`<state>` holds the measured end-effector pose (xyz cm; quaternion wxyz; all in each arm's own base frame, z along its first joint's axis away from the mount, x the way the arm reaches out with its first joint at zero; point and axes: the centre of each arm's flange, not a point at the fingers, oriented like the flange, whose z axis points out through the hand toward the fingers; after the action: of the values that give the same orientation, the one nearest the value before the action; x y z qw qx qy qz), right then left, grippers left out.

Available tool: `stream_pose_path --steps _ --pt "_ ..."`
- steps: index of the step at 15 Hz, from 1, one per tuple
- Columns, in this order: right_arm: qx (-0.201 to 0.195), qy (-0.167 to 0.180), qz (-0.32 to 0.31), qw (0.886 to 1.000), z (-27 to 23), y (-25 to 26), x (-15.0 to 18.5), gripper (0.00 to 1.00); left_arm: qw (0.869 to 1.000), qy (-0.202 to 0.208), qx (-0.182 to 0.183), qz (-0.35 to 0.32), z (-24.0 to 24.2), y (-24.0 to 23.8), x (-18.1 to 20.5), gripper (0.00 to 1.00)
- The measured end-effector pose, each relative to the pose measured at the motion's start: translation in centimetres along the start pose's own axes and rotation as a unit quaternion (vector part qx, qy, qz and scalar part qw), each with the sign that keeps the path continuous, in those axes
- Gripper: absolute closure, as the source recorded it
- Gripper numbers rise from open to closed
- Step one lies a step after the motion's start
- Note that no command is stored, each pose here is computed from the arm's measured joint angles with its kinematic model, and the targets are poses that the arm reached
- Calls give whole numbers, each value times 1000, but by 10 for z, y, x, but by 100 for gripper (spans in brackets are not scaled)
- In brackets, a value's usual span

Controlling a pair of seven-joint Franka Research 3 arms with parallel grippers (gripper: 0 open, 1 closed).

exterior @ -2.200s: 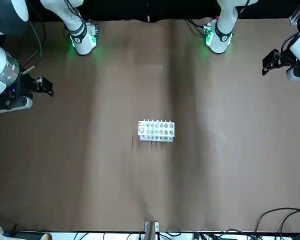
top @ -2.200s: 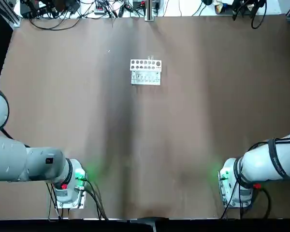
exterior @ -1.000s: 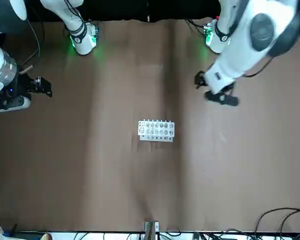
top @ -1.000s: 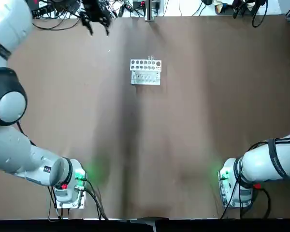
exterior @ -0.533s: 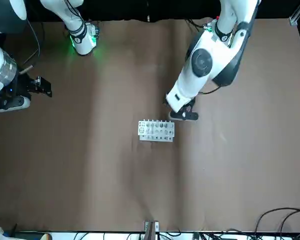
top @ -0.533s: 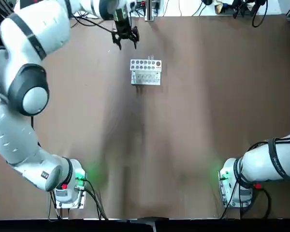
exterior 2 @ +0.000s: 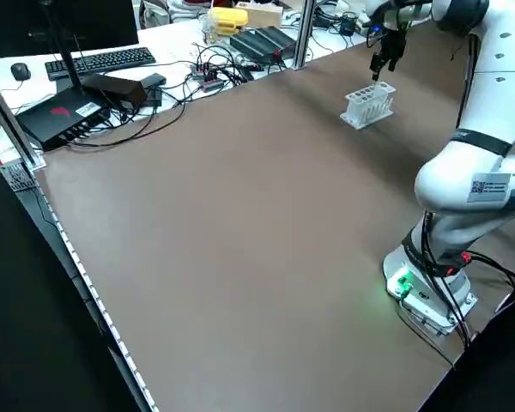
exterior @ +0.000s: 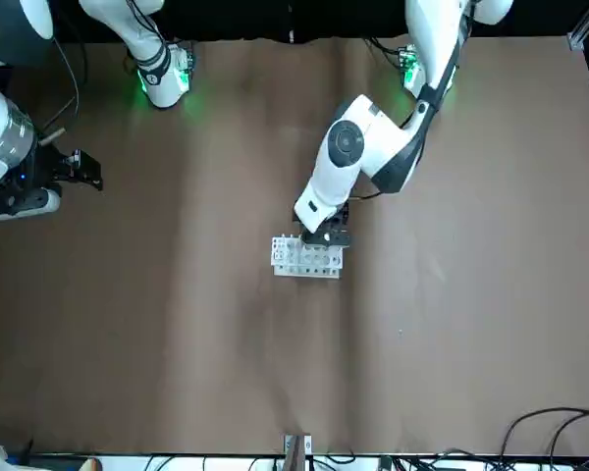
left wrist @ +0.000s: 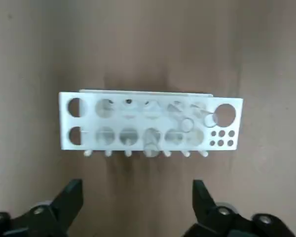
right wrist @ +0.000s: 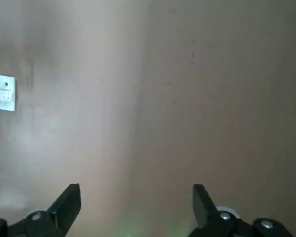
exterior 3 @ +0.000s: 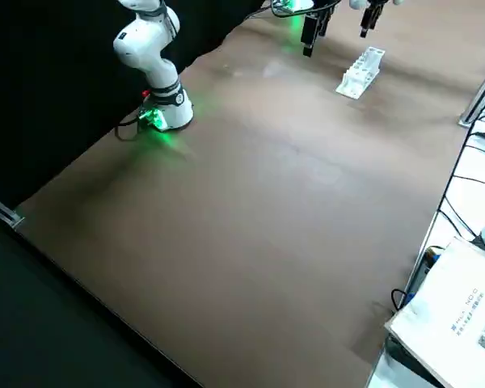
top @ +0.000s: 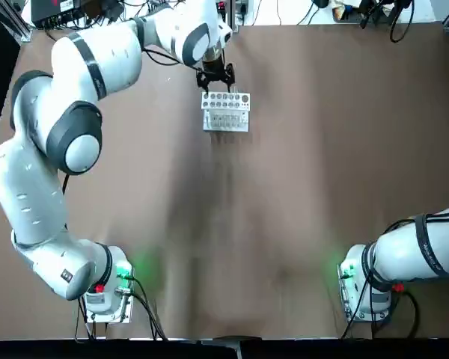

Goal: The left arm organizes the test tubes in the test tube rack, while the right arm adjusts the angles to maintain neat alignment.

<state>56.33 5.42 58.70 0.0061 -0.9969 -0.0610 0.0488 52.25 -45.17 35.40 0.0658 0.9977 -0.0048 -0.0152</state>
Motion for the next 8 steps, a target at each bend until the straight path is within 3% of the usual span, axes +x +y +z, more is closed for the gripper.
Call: stream_pose_path --steps 8 --pt "0 0 1 1000 0 1 0 0 1000 25 7 -10 30 16 -5 14"
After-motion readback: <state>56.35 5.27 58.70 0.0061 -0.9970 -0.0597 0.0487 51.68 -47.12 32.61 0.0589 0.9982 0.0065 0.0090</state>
